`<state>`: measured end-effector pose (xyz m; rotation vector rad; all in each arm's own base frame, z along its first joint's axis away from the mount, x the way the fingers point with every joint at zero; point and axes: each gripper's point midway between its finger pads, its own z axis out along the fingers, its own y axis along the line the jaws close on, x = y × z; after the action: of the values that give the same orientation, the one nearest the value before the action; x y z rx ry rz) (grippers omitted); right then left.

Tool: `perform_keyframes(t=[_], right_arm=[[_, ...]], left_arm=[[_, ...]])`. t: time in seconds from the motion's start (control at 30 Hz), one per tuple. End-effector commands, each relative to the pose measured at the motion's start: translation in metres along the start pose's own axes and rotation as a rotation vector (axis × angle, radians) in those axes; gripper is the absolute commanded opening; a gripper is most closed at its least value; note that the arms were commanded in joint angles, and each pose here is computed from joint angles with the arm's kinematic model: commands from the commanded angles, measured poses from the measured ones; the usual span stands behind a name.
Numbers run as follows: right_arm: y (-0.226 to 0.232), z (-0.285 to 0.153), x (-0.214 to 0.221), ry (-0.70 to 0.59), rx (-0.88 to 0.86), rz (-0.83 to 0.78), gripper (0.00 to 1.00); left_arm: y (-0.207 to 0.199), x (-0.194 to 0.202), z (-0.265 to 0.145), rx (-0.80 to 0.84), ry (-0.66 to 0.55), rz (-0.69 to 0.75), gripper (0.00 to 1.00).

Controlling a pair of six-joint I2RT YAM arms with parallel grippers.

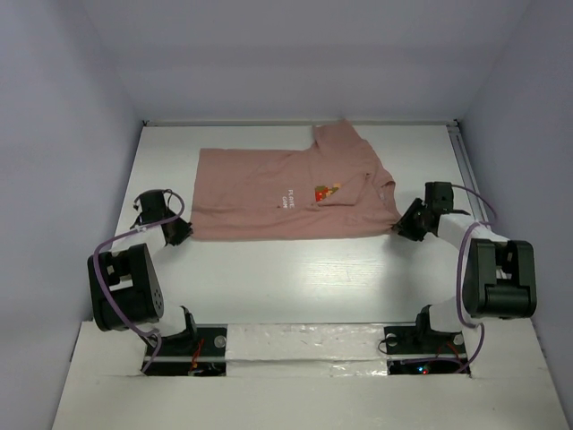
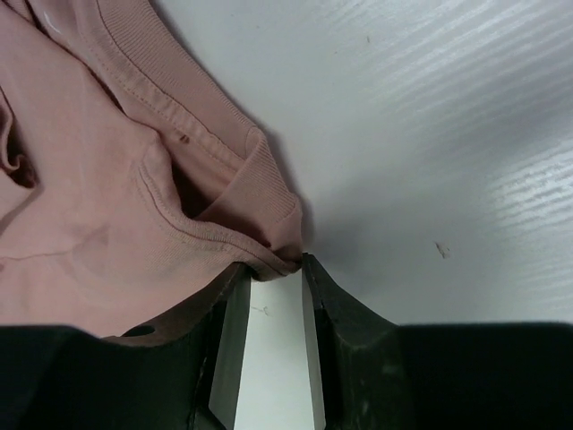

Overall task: Fold and stack the t-shirts
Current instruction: Fold the tshirt

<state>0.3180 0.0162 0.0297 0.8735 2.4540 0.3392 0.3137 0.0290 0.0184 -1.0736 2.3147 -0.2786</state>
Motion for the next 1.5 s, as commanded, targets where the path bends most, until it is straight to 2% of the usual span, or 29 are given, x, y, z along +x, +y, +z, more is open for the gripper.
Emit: perform_keyframes(t=[0.0, 0.07, 0.1, 0.17, 0.23, 0.33, 0.57, 0.63, 0.67, 0.7, 0.73, 0.77, 0.8, 0.83, 0.87, 0.9, 0.93, 0.97, 1.03, 1.07, 1.1, 1.13, 1.2, 1.23, 1.27, 1.3, 1.33, 1.47], right_arm=[[0.006, 0.006, -0.024, -0.072, -0.018, -0.008, 0.33], [0.008, 0.008, -0.025, -0.074, -0.029, -0.011, 0.33], [0.008, 0.009, -0.024, -0.071, -0.029, -0.009, 0.27], [0.006, 0.01, -0.022, -0.066, -0.023, -0.006, 0.23], [0.003, 0.005, -0.023, -0.076, -0.009, -0.006, 0.11], [-0.019, -0.007, -0.017, -0.076, 0.083, 0.027, 0.0], [-0.068, -0.056, 0.016, -0.048, 0.205, 0.165, 0.0], [-0.076, -0.064, 0.022, -0.056, 0.206, 0.204, 0.03], [-0.075, -0.067, 0.021, -0.061, 0.204, 0.206, 0.09], [-0.074, -0.071, 0.019, -0.071, 0.204, 0.213, 0.22], [-0.072, -0.076, 0.008, -0.1, 0.213, 0.206, 0.33], [-0.071, -0.079, 0.003, -0.11, 0.216, 0.19, 0.48], [-0.069, -0.082, 0.001, -0.094, 0.216, 0.145, 0.67], [-0.056, -0.094, -0.017, -0.128, 0.185, 0.123, 0.69], [-0.05, -0.099, -0.023, -0.139, 0.163, 0.092, 0.71], [-0.042, -0.104, -0.03, -0.156, 0.128, 0.073, 0.71], [-0.02, -0.109, -0.029, -0.13, 0.022, 0.06, 0.71], [-0.002, -0.113, -0.032, -0.13, -0.043, 0.036, 0.68], [0.037, -0.106, -0.023, -0.091, -0.159, -0.034, 0.45], [0.051, -0.092, -0.023, -0.072, -0.189, -0.058, 0.25], [0.063, -0.084, -0.018, -0.045, -0.215, -0.062, 0.0], [0.082, -0.077, -0.007, -0.011, -0.265, -0.1, 0.0], [0.096, -0.054, -0.007, 0.005, -0.291, -0.081, 0.0], [0.101, -0.043, -0.008, 0.006, -0.3, -0.087, 0.17], [0.104, -0.043, -0.011, -0.009, -0.313, -0.088, 0.18], [0.1, -0.031, -0.009, 0.01, -0.292, -0.085, 0.36], [0.099, -0.026, -0.012, 0.0, -0.279, -0.091, 0.4], [0.096, -0.002, -0.004, 0.067, -0.255, -0.097, 0.41]], left_arm=[[0.027, 0.023, 0.005, -0.099, 0.07, 0.007, 0.0], [0.027, 0.021, 0.005, -0.101, 0.066, 0.012, 0.0], [0.027, 0.02, 0.006, -0.104, 0.062, 0.016, 0.0], [0.028, 0.019, 0.007, -0.105, 0.062, 0.018, 0.0], [0.028, 0.019, 0.006, -0.111, 0.06, 0.02, 0.0], [0.029, 0.02, 0.002, -0.112, 0.062, 0.027, 0.0], [0.029, 0.05, -0.02, -0.079, 0.145, -0.005, 0.0], [0.026, 0.059, -0.03, -0.061, 0.176, -0.04, 0.0], [0.026, 0.064, -0.033, -0.053, 0.193, -0.055, 0.03], [0.022, 0.073, -0.038, -0.04, 0.218, -0.072, 0.14], [0.02, 0.075, -0.046, -0.026, 0.219, -0.083, 0.29], [0.018, 0.075, -0.051, -0.016, 0.213, -0.097, 0.59], [0.012, 0.073, -0.057, 0.01, 0.205, -0.111, 0.74], [0.005, 0.063, -0.069, 0.031, 0.168, -0.101, 0.86], [0.008, 0.056, -0.071, 0.003, 0.143, -0.081, 0.95], [0.006, 0.049, -0.075, 0.0, 0.127, -0.058, 0.96], [0.004, 0.039, -0.079, 0.002, 0.094, -0.021, 0.96], [-0.012, 0.023, -0.084, 0.042, 0.041, 0.017, 0.93], [-0.036, 0.018, -0.087, 0.098, 0.002, 0.086, 0.82], [-0.058, 0.012, -0.086, 0.165, -0.032, 0.116, 0.58], [-0.081, 0.025, -0.087, 0.226, -0.018, 0.179, 0.31], [-0.098, 0.026, -0.082, 0.255, -0.032, 0.206, 0.0], [-0.111, 0.037, -0.074, 0.267, -0.007, 0.242, 0.0], [-0.117, 0.049, -0.063, 0.279, 0.025, 0.262, 0.0], [-0.117, 0.049, -0.057, 0.279, 0.026, 0.262, 0.0], [-0.119, 0.056, -0.052, 0.297, 0.053, 0.274, 0.0], [-0.117, 0.057, -0.046, 0.288, 0.056, 0.278, 0.0], [-0.106, 0.055, -0.017, 0.201, 0.055, 0.307, 0.0]])
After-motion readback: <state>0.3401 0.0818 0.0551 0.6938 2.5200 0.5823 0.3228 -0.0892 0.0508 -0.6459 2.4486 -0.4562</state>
